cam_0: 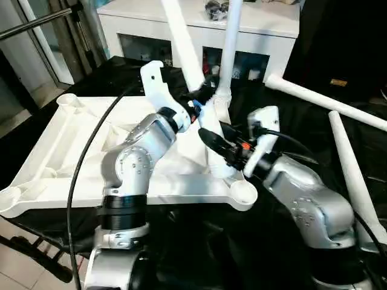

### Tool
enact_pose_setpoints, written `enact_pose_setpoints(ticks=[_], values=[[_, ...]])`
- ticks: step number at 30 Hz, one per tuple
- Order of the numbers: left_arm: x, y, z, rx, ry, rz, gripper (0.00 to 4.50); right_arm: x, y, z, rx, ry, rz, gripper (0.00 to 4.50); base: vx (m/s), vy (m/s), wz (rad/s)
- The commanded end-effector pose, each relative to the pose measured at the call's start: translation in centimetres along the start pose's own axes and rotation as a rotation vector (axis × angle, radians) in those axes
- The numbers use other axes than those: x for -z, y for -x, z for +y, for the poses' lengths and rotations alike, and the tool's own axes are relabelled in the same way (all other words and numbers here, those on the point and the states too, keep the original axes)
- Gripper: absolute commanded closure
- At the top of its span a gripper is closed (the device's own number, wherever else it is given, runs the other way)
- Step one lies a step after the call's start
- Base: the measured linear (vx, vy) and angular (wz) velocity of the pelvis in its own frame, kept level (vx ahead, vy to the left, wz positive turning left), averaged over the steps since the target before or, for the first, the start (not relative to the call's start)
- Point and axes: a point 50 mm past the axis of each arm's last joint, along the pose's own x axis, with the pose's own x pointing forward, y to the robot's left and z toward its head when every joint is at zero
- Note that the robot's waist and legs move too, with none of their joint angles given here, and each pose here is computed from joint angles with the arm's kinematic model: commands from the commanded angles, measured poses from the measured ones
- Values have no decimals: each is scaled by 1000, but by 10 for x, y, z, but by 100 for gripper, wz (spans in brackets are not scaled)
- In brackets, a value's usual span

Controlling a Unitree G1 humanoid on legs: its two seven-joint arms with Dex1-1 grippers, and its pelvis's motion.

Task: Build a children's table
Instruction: Insert table leg to table base

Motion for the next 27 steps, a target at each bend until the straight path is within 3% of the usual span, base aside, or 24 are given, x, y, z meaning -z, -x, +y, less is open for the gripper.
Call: enact_pose_setpoints(ticks=[1,9,14,15,16,19,24,27], values=[[-1,-1,-2,-29,-13,-6,113,-7,-3,3,2,33,-39,262,0,0,0],[0,-1,-3,-28,-6,-10,178,-9,-6,4,16,54,-54,263,0,0,0],[0,-1,-13,93,-26,-8,210,-10,-6,6,5,57,-43,263,0,0,0],[-1,0,-17,146,-42,-7,233,-10,-5,6,-18,32,-30,207,0,0,0],[-1,1,-17,154,-45,-6,244,-10,-4,6,-22,30,-28,193,0,0,0],[-3,5,-23,297,-93,20,257,-12,4,2,-71,5,16,180,0,0,0],[-14,13,-29,501,-87,62,264,-23,19,-11,-174,-69,80,147,0,0,0],[-21,14,-30,565,-100,67,265,-31,28,-9,-288,-97,101,147,0,0,0]])
